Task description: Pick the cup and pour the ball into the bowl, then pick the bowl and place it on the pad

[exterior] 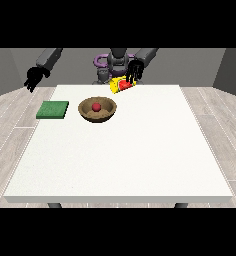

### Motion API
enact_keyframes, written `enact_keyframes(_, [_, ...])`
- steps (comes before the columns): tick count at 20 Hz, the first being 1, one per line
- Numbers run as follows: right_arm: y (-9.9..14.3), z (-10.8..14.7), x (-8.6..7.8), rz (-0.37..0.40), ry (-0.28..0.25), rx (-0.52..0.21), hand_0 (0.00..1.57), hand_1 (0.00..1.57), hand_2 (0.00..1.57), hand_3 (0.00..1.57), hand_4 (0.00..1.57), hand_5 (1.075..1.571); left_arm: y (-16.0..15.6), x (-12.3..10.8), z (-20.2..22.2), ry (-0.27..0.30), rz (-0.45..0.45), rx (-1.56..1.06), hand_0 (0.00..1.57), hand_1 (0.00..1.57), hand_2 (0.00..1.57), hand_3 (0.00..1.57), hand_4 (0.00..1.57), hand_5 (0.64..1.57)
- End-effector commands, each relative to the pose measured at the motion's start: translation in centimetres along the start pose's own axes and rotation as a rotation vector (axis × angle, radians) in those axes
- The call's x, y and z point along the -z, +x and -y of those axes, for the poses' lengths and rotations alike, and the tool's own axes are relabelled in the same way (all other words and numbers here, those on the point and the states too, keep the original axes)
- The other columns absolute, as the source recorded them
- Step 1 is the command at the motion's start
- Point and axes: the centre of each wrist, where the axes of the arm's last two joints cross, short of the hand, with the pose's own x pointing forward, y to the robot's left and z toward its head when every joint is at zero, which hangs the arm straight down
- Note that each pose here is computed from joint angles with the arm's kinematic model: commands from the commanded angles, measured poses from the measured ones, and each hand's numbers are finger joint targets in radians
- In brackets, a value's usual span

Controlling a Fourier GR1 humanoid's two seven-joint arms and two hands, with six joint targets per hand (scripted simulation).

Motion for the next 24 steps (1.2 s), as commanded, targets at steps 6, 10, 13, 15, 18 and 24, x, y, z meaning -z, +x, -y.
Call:
enact_keyframes(6, [3.4,-7.9,5.6,0.185,0.097,0.056,0.00,0.00,0.00,0.21,0.65,1.571,0.5,-4.3,-1.3,0.188,-0.240,-0.779,0.00,0.00,0.00,0.00,0.82,1.554])
enact_keyframes(10, [2.9,-13.1,6.4,0.156,0.096,0.072,0.00,0.00,0.00,0.00,0.48,1.570,-1.2,-4.8,-1.5,0.223,-0.148,-0.909,0.00,0.00,0.00,0.00,0.77,1.557])
enact_keyframes(13, [3.3,-17.2,7.0,0.142,0.098,0.082,0.00,0.00,0.00,0.00,0.00,1.570,-5.1,-5.3,-1.2,0.231,-0.109,-0.966,0.00,0.00,0.00,0.00,0.90,1.510])
enact_keyframes(15, [2.7,-19.5,6.6,0.053,0.101,0.028,0.00,0.00,0.00,0.00,0.00,1.567,-7.6,-6.2,-0.6,0.174,-0.138,-1.020,0.00,0.00,0.00,0.00,0.93,1.479])
enact_keyframes(18, [2.7,-24.7,6.1,0.072,0.122,-0.001,0.00,0.00,0.00,0.00,0.00,1.557,-11.7,-5.6,-1.1,0.195,-0.170,-1.025,0.00,0.00,0.00,0.00,0.95,1.465])
enact_keyframes(24, [-1.0,-21.8,4.5,0.013,0.087,-0.027,0.00,0.00,0.00,0.00,0.00,1.563,-13.7,-8.7,-0.5,0.157,-0.155,-1.030,0.00,0.00,0.00,0.00,0.94,1.457])
